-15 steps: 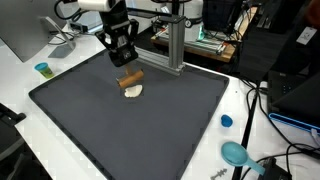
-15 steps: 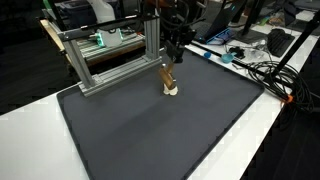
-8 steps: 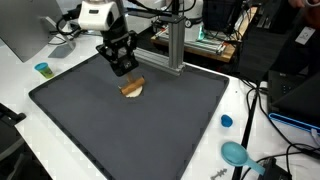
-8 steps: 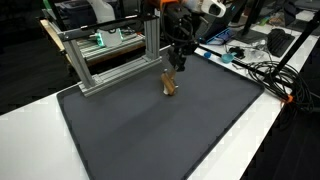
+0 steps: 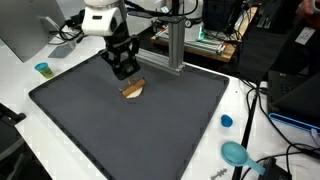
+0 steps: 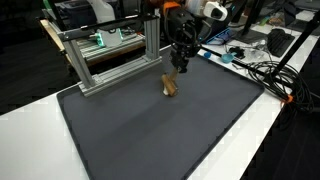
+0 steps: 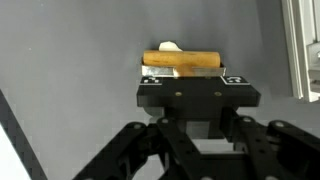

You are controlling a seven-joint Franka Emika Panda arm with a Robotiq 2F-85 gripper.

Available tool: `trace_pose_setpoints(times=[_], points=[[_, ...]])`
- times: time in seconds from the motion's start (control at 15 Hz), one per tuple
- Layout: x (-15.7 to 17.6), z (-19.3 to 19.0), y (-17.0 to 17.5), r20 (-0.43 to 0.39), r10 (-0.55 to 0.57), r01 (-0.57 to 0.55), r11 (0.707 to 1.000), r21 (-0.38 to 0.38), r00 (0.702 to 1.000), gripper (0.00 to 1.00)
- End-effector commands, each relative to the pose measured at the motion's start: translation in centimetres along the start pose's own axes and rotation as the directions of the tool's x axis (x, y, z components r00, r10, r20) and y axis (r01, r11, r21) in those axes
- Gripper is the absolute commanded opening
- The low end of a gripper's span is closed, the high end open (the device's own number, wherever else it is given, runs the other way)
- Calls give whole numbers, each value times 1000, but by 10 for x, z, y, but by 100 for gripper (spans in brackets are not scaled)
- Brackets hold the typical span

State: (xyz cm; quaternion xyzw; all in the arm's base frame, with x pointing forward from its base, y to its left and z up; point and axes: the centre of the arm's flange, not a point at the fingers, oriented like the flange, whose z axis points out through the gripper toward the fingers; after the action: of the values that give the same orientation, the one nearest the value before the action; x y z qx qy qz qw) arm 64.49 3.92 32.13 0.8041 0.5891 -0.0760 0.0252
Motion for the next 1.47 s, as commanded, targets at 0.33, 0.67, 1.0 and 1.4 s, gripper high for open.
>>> trace_pose_setpoints(times=[0.33,0.67,1.0,1.4], points=[[34,31,4,-141,-7,-1,998,-56,990,21],[39,14,-3,-167,29,-43,996,-80,985,21],[19,-52,-41,-44,77,-83,984,-159,996,21],[35,-52,-48,23,68,-65,990,-123,997,21]])
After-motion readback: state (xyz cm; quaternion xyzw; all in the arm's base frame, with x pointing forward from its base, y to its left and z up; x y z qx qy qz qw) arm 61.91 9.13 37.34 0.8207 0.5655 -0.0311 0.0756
